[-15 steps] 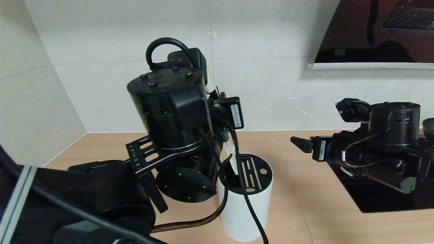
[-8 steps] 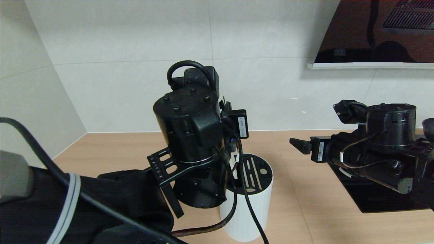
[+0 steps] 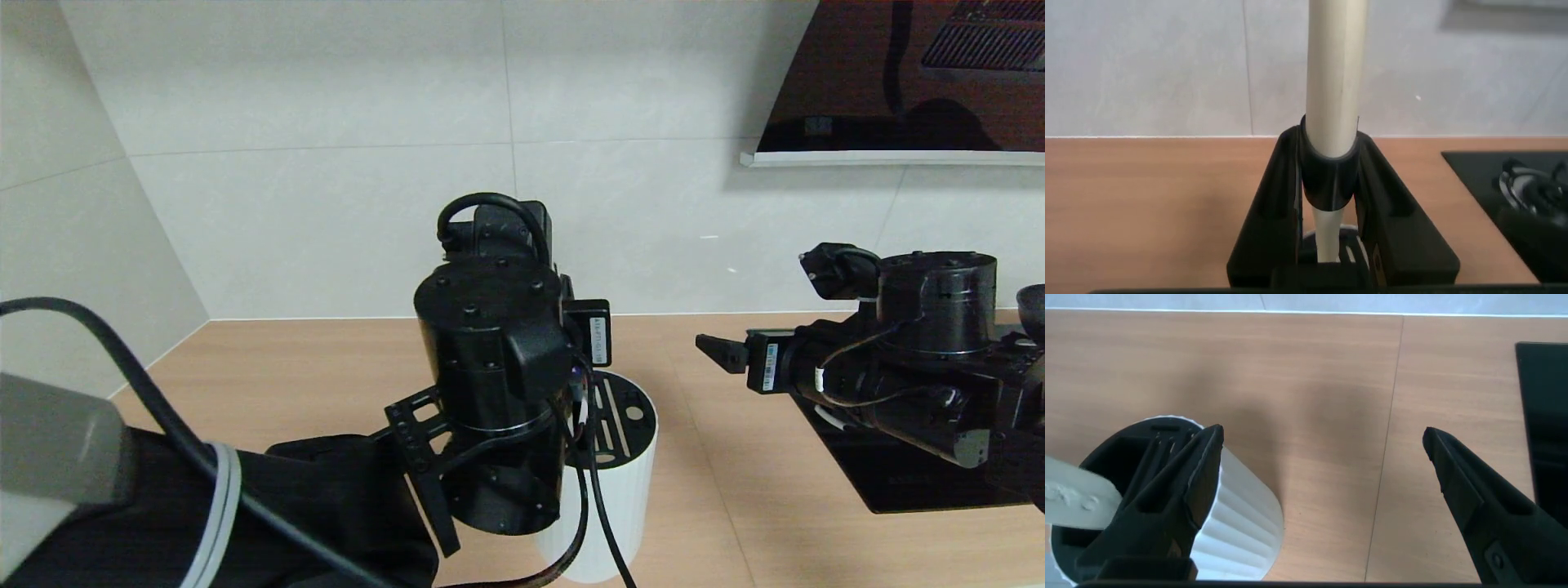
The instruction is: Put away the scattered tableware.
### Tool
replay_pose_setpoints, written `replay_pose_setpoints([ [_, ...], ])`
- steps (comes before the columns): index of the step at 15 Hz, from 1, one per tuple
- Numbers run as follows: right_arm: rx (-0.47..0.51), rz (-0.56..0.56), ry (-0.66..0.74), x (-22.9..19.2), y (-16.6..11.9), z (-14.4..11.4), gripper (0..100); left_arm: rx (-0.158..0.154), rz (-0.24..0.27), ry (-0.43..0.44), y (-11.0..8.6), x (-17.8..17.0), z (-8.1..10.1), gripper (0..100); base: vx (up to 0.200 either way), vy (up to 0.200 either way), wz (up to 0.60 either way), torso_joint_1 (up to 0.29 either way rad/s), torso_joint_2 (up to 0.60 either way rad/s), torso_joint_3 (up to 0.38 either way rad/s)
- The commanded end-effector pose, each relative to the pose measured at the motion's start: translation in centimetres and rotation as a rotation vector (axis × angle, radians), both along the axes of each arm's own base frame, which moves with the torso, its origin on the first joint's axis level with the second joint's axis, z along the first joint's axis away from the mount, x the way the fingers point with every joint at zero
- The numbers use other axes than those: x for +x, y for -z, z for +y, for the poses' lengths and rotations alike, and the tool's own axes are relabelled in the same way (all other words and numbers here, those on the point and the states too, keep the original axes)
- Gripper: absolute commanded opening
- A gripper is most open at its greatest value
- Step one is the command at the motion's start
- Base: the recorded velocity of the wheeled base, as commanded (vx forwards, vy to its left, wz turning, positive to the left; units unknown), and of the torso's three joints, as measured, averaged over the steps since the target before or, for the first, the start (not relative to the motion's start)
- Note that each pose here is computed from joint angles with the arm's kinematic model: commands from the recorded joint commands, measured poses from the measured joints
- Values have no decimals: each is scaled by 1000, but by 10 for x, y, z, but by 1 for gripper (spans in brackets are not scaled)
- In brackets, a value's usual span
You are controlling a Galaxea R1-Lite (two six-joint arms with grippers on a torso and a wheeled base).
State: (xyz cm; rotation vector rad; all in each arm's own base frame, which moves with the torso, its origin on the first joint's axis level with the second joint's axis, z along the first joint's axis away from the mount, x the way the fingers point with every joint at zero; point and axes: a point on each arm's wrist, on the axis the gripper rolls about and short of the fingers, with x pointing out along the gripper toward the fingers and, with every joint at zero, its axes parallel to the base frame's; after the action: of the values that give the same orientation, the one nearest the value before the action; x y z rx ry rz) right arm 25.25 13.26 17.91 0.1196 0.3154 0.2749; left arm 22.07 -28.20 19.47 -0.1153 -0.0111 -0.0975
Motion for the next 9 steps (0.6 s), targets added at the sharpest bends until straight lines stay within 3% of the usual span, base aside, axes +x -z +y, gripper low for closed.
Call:
replay_pose_setpoints([
  [1, -4, 4, 0, 0, 1, 0, 100, 16, 17, 3, 10, 1, -4, 0, 0, 0, 0, 0, 0, 0],
  [4, -4, 5, -1, 0, 2, 0, 100, 14, 37, 9, 23, 2, -9, 0, 0, 0, 0, 0, 0, 0],
  [7, -3, 6, -1, 0, 2, 0, 100, 53, 73, 11, 42, 4, -11, 0, 0, 0, 0, 0, 0, 0],
  [9, -4, 5, -1, 0, 2, 0, 100, 53, 85, 12, 49, 5, -13, 0, 0, 0, 0, 0, 0, 0],
])
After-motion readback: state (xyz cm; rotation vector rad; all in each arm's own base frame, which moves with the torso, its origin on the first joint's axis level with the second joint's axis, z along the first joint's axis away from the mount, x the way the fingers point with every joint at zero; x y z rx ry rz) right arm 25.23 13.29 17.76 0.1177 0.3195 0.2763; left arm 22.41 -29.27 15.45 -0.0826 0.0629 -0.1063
